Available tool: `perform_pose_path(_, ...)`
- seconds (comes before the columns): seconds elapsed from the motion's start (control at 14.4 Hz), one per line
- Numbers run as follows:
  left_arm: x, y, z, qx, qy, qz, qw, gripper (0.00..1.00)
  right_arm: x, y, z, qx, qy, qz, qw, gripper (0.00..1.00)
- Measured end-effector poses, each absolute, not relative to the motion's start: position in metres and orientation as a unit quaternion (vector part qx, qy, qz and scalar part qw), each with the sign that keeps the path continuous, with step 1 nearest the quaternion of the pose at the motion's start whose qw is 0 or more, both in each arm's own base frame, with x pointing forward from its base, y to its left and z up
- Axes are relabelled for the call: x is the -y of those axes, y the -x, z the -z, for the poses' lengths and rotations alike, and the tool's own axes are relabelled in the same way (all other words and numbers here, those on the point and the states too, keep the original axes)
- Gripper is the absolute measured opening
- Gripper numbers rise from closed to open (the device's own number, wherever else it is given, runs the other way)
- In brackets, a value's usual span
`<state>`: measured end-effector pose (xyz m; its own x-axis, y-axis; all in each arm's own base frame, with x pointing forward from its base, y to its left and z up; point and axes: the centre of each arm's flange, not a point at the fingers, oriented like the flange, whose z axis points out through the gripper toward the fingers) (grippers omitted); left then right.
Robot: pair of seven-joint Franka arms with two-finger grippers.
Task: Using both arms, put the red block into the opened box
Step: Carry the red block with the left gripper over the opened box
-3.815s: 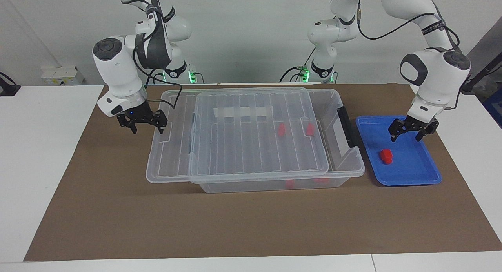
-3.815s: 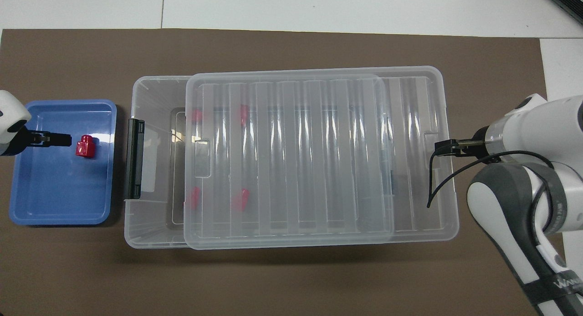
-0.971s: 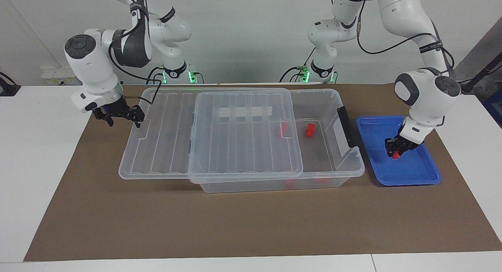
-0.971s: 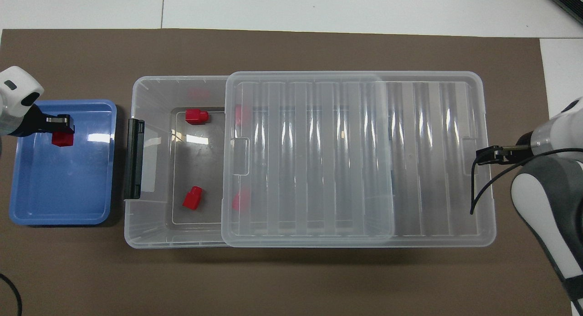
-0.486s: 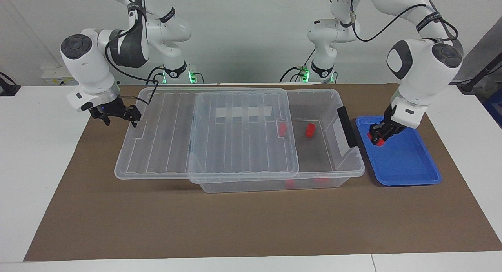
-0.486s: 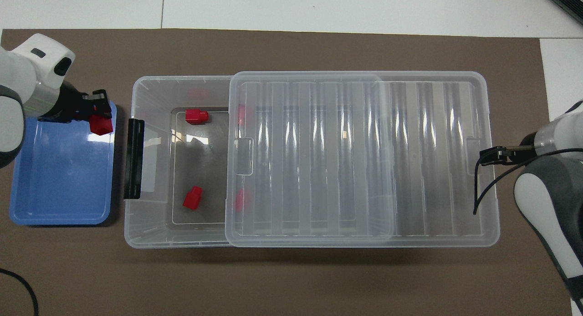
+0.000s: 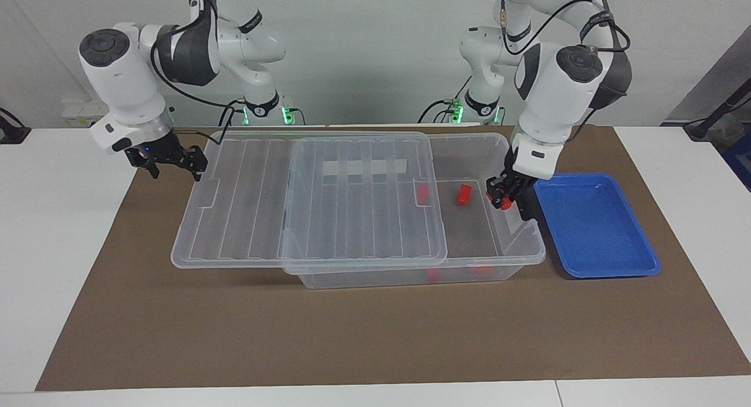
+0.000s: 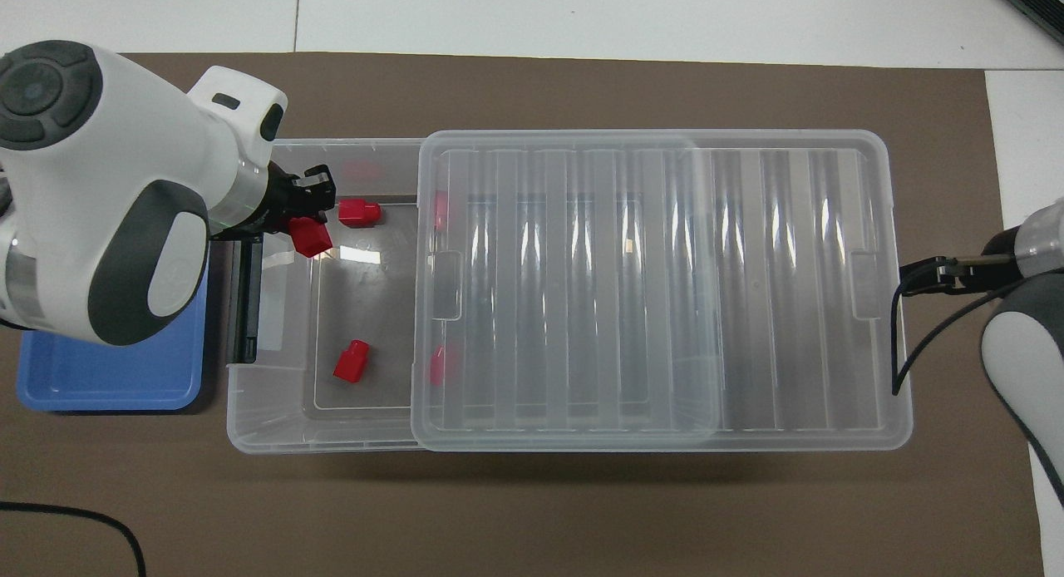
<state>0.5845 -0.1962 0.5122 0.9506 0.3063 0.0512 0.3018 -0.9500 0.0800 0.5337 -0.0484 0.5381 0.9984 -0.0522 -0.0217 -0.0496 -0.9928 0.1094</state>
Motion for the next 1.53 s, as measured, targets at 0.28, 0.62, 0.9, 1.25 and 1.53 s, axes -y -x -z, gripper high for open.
perform_pose_path(0.28, 0.193, -0.573, -0.471, -0.126, -0.99, -0.055, 0.044, 0.34, 0.047, -0.523, -0.591, 0.033, -0.998, 0.002, 0.044, 1.0)
perform_pose_path(0.62, 0.209, -0.554, -0.437, -0.074, -0.994, -0.069, 0.048, 0.34, 0.045, -0.513, -0.622, 0.038, -0.999, 0.026, 0.028, 1.0)
perform_pose_path(0.9, 0.226, -0.541, -0.409, -0.018, -0.996, -0.069, 0.045, 0.34, 0.044, -0.522, -0.623, 0.043, -0.998, 0.038, 0.013, 1.0)
perform_pose_path(1.25, 0.22, -0.544, -0.379, 0.015, -0.997, -0.064, 0.038, 0.34, 0.041, -0.529, -0.618, 0.044, -0.998, 0.034, 0.011, 1.0)
perform_pose_path(1.53, 0.22, -0.545, -0.356, 0.018, -0.997, -0.068, 0.039, 0.34, 0.041, -0.529, -0.617, 0.044, -0.998, 0.034, 0.011, 1.0)
